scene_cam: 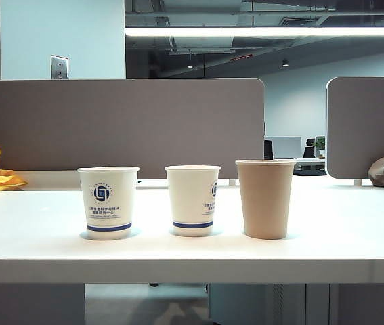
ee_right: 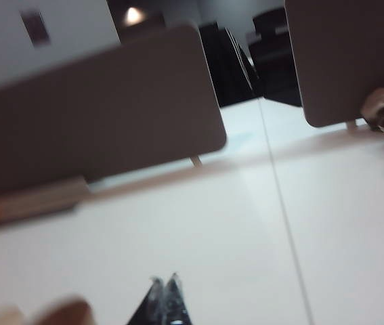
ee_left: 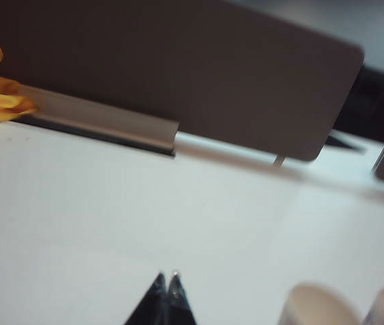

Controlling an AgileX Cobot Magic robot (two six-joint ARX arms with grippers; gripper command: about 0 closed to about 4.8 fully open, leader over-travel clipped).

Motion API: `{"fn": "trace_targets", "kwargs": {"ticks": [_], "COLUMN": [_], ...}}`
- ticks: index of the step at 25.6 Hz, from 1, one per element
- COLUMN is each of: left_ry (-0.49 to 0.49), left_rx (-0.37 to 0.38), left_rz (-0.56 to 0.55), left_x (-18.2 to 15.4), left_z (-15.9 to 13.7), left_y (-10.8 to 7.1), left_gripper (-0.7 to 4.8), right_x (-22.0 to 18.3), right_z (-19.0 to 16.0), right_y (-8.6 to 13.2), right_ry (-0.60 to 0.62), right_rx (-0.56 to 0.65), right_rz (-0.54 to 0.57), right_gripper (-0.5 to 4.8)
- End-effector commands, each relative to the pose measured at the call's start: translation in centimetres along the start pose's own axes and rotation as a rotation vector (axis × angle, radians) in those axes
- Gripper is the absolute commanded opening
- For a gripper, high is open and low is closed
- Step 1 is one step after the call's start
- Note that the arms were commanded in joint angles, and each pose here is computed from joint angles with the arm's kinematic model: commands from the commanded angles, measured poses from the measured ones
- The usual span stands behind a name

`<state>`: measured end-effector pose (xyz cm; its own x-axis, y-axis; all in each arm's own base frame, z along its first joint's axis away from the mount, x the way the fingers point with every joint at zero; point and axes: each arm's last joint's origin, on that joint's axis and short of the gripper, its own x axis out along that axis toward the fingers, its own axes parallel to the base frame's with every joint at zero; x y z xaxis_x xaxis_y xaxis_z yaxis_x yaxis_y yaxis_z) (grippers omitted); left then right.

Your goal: Pick up all the paper cups on the table one by one and stack them together.

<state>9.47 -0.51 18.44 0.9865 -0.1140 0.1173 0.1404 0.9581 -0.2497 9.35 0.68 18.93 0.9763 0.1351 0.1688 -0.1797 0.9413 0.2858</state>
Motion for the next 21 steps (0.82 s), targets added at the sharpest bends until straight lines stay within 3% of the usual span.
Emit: {"fn": "trace_targets", "kwargs": {"ticks": [1, 5, 10, 17, 19, 21], "left_ry": [-0.122, -0.231, -0.28, -0.008, 0.133, 0.331], "left_rx": [-0.045, -0.025, 0.117, 0.102, 0.076, -0.019], "left_rz": [-0.039, -0.095, -0.108, -0.052, -0.099, -0.202], "left_x": [-0.6, -1.8, -3.7, -2.0, 1.1, 6.8], "left_z": [3.4, 7.6, 12.0, 16.1, 17.7, 18.6], "left_y": [-1.0, -2.3, -3.7, -4.7, -5.1, -5.2], "left_gripper": [-0.06, -0.06, -0.06, -0.06, -0.06, -0.06], "right_x": [-0.4, -1.3, -2.7, -0.3, 3.0, 8.6], "right_z": [3.0, 6.0, 9.9, 14.6, 16.0, 17.2], "right_y": [1.1, 2.5, 3.9, 5.3, 5.6, 5.8], "right_ry": [-0.073, -0.036, 0.0, 0.227, 0.377, 0.581], "right_rx": [0.13, 0.075, -0.036, -0.139, -0.124, -0.065], "right_rz": [0.062, 0.155, 0.157, 0.162, 0.179, 0.245], "right_gripper": [-0.02, -0.02, -0.02, -0.02, -0.02, -0.02]}}
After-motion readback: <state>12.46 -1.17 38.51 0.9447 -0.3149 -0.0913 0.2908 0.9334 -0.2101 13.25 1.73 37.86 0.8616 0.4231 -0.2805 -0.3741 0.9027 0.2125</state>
